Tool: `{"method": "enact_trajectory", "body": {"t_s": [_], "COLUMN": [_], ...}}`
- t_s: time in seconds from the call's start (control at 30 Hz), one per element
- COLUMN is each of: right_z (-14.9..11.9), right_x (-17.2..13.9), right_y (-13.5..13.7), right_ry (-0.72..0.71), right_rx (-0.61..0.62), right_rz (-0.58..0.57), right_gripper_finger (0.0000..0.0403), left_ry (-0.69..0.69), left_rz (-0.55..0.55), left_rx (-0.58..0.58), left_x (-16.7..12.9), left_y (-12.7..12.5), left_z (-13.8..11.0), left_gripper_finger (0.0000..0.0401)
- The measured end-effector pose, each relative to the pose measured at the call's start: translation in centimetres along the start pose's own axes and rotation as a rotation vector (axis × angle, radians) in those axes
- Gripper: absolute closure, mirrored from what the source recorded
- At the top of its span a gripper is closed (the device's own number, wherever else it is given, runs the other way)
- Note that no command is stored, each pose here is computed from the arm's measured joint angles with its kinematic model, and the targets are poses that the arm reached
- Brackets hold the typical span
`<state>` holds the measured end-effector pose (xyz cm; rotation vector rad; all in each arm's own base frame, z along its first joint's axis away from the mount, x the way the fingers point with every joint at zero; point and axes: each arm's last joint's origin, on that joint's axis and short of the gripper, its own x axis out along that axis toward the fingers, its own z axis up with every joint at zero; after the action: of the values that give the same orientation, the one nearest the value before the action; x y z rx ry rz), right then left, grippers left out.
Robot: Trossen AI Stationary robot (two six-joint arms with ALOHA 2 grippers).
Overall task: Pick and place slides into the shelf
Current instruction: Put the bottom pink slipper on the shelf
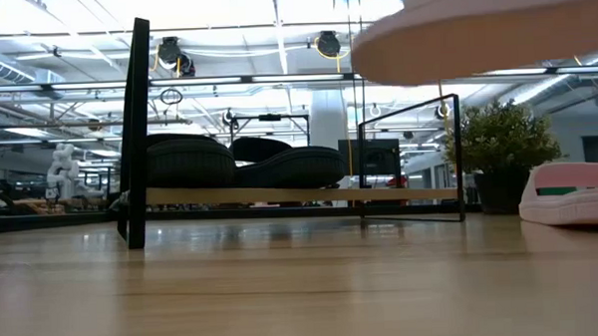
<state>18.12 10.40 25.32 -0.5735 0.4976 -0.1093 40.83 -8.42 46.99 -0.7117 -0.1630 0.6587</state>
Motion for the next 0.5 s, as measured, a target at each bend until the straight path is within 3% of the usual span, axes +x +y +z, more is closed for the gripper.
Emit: {"method": "enact_trajectory", "body": {"t_s": [0.13,0.33,0.5], "right_z": [0.8,0.4,-0.4], "right_x": [0.9,4.1,7.5], "right_y": [-2.3,-5.0,-5.8], "right_ry": [0.013,0.063,0.107], "right_rx": [0.042,0.132,0.176], "right_rz": [-0.153,-0.294,-0.324], "right_gripper_finger": [0.0401,0.0402,0.0398], "left_ry": [-0.002,-0.029,-0.063], "left_rz": [-0.002,-0.029,-0.059], "left_rx": [-0.004,-0.010,0.015], "left_x": [0.0,0.0,-0.1], "left_y": [0.0,-0.4,-0.8], "left_z": [0.0,0.4,0.9], "left_gripper_finger": [0.0354,0.0354,0.0354]}}
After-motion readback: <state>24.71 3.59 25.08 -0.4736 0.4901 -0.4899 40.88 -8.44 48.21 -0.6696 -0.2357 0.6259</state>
